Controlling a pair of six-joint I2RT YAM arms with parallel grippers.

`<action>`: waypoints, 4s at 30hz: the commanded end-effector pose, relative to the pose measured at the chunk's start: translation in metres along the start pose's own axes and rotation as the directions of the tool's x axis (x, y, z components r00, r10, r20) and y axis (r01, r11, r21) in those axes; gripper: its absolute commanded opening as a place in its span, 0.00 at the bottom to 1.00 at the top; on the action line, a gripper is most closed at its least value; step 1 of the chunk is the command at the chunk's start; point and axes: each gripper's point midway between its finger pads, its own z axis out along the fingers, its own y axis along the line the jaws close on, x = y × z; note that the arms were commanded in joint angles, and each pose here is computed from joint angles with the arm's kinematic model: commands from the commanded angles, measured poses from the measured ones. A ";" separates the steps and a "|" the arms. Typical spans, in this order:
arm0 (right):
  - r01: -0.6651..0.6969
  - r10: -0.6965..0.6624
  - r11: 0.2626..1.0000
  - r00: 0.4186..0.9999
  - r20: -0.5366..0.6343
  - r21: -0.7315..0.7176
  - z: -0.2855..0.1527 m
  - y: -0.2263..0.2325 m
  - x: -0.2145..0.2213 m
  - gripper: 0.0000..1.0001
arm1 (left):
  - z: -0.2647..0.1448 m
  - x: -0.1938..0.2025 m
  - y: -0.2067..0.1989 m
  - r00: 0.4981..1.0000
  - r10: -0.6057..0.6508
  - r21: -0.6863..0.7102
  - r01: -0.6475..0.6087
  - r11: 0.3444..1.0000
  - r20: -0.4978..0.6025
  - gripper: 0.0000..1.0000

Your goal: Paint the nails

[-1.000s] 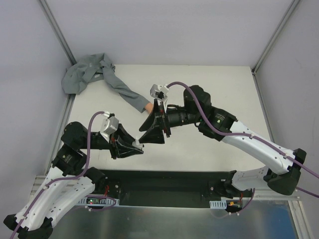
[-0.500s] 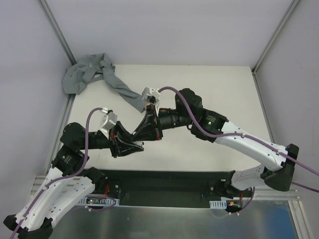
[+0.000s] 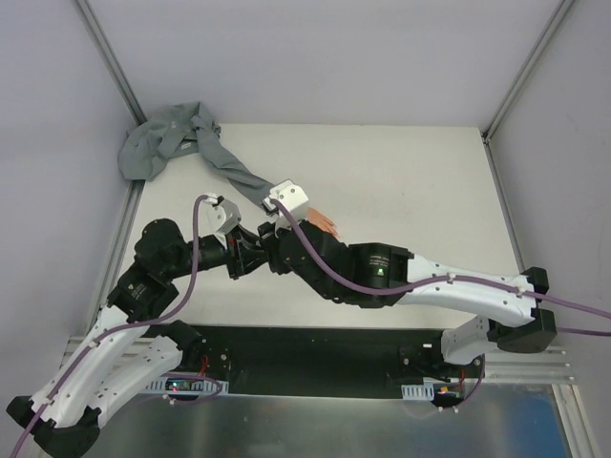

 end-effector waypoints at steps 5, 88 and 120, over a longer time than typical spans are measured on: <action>0.034 -0.070 0.795 0.997 -0.036 -0.605 -0.061 0.019 -0.008 0.67 | -0.018 -0.007 -0.047 0.998 0.039 0.223 -0.051 0.973 0.054 0.00; 0.177 -0.176 0.971 0.984 -0.026 0.160 -0.016 -0.039 -0.012 0.18 | 0.007 -0.050 0.042 0.991 0.095 -0.203 -0.074 0.976 0.094 0.00; -0.070 -0.009 0.367 0.997 -0.079 -0.928 -0.076 0.064 -0.028 0.37 | -0.033 -0.027 -0.090 0.997 0.003 0.438 -0.037 0.898 0.079 0.00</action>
